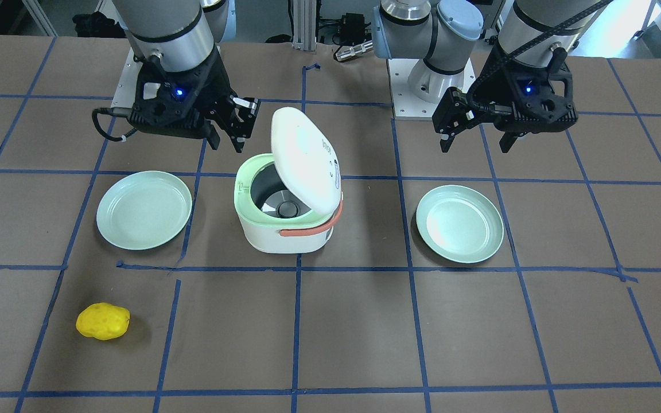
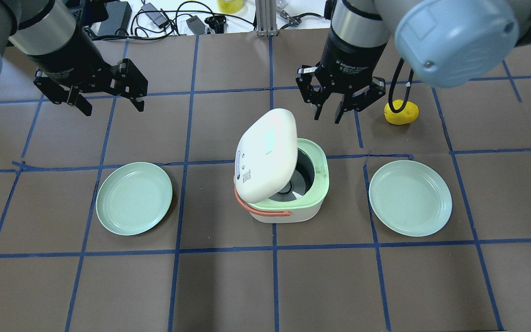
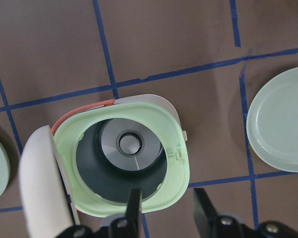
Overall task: Press rice cooker button
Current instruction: 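Lift the right gripper away as the cooker lid springs open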
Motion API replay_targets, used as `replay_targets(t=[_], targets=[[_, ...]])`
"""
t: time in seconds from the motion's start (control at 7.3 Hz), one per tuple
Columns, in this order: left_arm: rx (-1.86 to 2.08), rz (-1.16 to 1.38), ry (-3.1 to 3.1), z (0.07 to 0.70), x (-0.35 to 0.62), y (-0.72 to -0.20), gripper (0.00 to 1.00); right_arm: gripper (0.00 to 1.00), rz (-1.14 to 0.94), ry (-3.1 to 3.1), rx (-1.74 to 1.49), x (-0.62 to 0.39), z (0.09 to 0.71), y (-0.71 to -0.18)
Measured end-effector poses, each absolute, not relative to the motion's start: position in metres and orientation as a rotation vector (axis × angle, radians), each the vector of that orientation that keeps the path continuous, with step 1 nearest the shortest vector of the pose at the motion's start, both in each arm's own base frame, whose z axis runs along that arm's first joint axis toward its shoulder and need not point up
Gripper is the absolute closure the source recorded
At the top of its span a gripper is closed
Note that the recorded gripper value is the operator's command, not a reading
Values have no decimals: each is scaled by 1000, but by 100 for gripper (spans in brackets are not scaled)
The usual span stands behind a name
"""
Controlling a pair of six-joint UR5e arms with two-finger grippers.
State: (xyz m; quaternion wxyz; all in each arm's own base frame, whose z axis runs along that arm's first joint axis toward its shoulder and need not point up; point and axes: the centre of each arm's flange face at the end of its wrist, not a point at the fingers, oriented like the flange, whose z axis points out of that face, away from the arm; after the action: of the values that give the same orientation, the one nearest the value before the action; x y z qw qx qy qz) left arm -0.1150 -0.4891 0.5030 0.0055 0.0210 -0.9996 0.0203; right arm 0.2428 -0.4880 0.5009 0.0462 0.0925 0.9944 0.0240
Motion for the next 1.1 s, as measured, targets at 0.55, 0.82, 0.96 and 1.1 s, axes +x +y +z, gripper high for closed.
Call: replay_targets(t=[0.55,0.82,0.96,1.1], targets=[[66,64,-3129,503,-115,-489,0,0,27,3148,255,161,524,-515],[66,64,-3129,503,-115,-489,0,0,36,3167,227,142,522,-519],[66,64,-3129,503,-115,-489,0,0,40,3167,223,140,520,-519],[66,63,-3129,503,-115,-489,0,0,45,3166,222,140,519,-519]])
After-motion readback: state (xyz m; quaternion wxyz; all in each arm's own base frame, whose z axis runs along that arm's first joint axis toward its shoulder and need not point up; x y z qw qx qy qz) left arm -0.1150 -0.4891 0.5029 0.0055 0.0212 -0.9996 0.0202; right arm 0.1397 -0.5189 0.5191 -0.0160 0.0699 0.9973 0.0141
